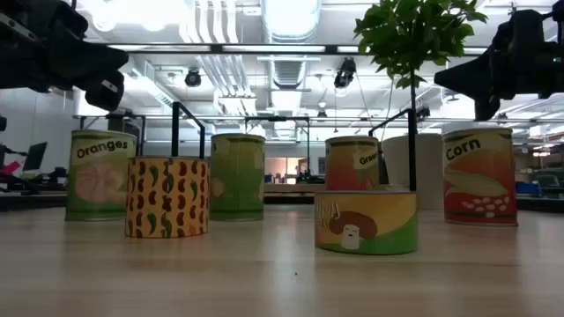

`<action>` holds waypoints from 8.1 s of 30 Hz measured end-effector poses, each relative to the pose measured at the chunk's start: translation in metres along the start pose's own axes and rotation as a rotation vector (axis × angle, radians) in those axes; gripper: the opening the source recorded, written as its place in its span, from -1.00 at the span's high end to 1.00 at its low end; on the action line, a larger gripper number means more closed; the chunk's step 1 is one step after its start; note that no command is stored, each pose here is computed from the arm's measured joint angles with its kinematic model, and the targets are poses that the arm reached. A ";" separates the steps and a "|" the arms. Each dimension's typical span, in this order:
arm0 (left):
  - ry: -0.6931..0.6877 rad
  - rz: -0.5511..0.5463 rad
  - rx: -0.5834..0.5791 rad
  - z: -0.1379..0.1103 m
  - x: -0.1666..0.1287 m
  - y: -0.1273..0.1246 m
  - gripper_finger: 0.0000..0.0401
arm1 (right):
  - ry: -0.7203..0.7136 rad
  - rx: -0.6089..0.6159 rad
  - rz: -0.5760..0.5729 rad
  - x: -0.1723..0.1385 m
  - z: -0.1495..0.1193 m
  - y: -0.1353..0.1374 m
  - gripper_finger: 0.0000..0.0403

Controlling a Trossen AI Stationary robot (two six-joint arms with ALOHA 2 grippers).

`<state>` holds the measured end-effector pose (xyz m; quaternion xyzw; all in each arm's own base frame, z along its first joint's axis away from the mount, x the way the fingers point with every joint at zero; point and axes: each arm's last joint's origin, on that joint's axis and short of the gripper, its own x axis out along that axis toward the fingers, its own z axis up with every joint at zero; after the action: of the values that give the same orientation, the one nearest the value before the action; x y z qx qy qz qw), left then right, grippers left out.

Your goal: Pick and place cans onto a shelf

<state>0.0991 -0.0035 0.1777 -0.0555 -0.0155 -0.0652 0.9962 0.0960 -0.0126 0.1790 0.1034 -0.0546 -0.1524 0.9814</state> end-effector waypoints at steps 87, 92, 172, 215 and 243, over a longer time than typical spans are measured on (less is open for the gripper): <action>0.000 0.000 0.000 0.000 0.000 0.000 1.00 | 0.000 0.000 0.000 0.000 0.000 0.000 0.89; 0.000 0.000 0.000 0.000 0.000 0.000 1.00 | 0.000 0.000 0.000 0.000 0.000 0.000 0.89; 1.120 0.293 -0.548 0.107 0.199 -0.025 1.00 | -0.287 -0.500 0.279 -0.010 0.072 0.021 0.89; 1.246 0.496 -0.023 0.056 0.266 -0.012 -0.67 | -0.251 -0.522 0.272 -0.008 0.068 0.020 0.89; 1.309 0.476 -0.021 0.036 0.269 -0.003 -0.54 | -0.245 -0.534 0.272 -0.008 0.067 0.020 0.89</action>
<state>0.3647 -0.0371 0.2239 -0.0161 0.6016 0.1347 0.7872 0.0846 -0.0038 0.2481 -0.1853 -0.1438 -0.0403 0.9713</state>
